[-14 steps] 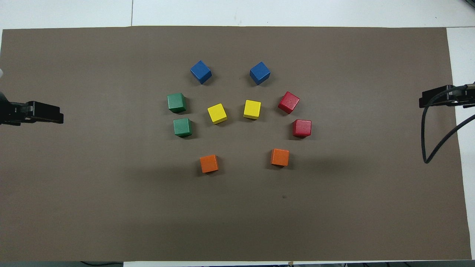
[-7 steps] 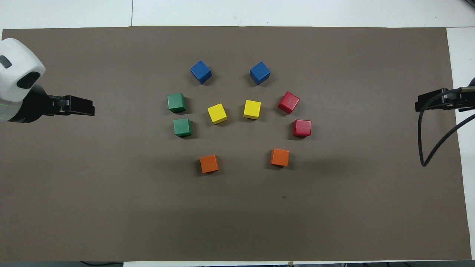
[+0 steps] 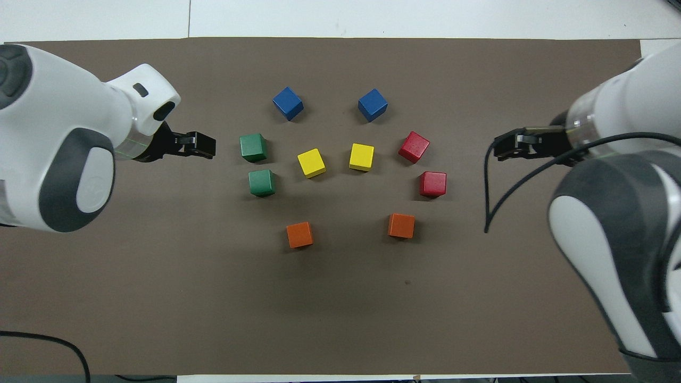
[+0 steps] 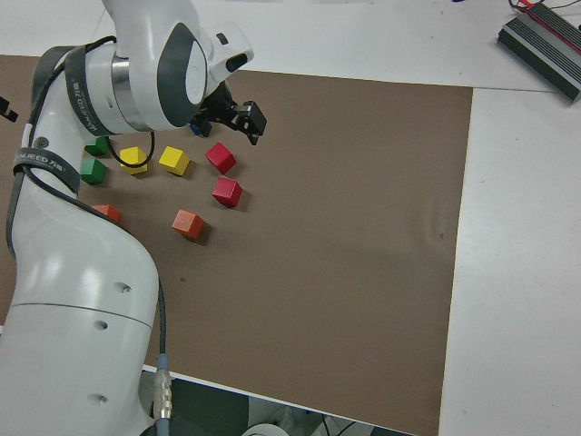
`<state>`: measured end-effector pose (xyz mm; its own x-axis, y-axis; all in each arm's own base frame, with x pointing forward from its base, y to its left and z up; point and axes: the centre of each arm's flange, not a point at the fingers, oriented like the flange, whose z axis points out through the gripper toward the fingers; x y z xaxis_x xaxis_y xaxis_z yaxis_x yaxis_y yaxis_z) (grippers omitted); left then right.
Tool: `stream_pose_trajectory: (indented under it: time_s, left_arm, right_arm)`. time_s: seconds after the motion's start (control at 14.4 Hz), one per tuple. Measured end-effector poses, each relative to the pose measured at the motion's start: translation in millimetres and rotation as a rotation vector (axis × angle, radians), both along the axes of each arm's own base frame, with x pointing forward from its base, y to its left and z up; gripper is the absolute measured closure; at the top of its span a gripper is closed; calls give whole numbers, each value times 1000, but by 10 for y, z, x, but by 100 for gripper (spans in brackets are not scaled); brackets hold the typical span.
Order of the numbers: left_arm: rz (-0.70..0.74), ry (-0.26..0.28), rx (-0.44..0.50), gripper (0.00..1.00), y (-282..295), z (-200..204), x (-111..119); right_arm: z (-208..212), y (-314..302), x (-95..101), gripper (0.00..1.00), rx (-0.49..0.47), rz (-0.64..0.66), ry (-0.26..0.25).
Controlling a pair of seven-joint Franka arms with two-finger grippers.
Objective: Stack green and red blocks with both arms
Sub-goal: 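Reach the left gripper to a green cube while the right gripper reaches a red cube, then grasp the green cube with the left gripper while the right gripper grasps the red cube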
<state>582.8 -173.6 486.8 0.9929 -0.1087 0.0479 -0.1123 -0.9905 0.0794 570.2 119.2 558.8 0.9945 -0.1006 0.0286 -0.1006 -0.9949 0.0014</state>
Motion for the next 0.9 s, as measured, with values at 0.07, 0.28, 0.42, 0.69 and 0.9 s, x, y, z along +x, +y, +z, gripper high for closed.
stream_pose_trajectory:
  time_s: [0.07,0.28,0.42,0.69,0.9]
  left_arm:
    - [4,-9,-3,0,-74,-168,13]
    - [30,-39,-17,0,-368,-691,-103]
    - [31,-35,-17,0,-517,-944,-206]
    - [53,-9,-11,0,-608,-1115,-260]
    - [95,16,-3,0,-771,-1269,-317]
  right_arm:
    - [-127,167,50,0,3,-11,-4]
    - [-507,491,177,0,10,-21,-11]
    - [-763,552,190,0,15,-14,-23]
    - [-1156,530,106,0,15,-13,-22]
    - [-1283,519,57,0,16,-12,-26]
